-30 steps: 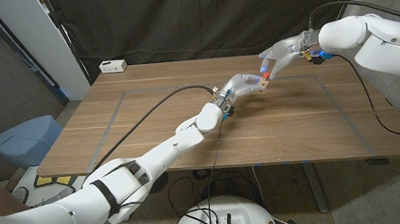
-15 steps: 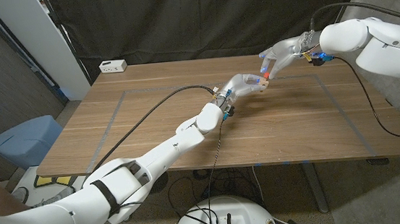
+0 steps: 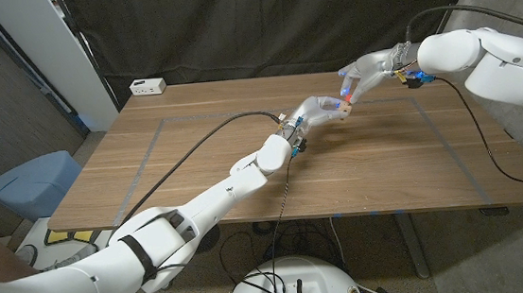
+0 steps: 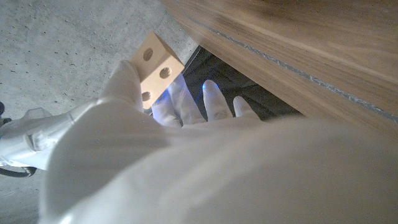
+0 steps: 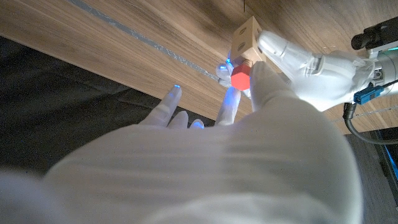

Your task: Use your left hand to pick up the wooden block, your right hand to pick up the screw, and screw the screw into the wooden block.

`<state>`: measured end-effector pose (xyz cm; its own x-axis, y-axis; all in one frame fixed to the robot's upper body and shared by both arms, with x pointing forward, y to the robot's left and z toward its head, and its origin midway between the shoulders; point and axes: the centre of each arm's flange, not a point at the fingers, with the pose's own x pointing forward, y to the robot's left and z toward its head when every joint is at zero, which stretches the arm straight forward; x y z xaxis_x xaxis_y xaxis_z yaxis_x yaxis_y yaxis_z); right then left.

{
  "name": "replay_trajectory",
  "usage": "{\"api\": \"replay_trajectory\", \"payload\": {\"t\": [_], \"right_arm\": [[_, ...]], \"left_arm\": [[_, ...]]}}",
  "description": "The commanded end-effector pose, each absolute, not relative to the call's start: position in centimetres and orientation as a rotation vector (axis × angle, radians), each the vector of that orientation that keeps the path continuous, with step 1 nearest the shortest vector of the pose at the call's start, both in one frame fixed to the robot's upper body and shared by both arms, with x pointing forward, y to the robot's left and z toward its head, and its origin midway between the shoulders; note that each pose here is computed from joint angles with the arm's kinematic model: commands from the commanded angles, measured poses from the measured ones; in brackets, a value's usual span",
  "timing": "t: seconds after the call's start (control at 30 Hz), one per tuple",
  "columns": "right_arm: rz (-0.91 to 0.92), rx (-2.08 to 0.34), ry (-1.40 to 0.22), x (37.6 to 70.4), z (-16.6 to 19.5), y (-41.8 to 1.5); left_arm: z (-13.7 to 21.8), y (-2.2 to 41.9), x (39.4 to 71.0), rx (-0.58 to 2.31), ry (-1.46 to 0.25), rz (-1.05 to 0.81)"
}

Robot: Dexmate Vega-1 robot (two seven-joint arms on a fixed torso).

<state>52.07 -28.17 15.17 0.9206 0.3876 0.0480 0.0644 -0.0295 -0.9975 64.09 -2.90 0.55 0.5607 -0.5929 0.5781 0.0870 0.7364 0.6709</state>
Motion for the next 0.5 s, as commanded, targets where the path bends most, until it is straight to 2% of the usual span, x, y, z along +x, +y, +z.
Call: {"api": "replay_trajectory", "payload": {"t": [0.03, 0.5], "right_arm": [[0.251, -1.570, -0.372, 52.09, 14.81, -28.30], [0.242, -1.557, -0.389, 52.42, 14.65, -28.18]], "left_arm": [[0.62, -2.81, 64.23, 0.637, -0.894, -0.436], [0.56, -2.63, 64.34, 0.634, -0.892, -0.434]]}}
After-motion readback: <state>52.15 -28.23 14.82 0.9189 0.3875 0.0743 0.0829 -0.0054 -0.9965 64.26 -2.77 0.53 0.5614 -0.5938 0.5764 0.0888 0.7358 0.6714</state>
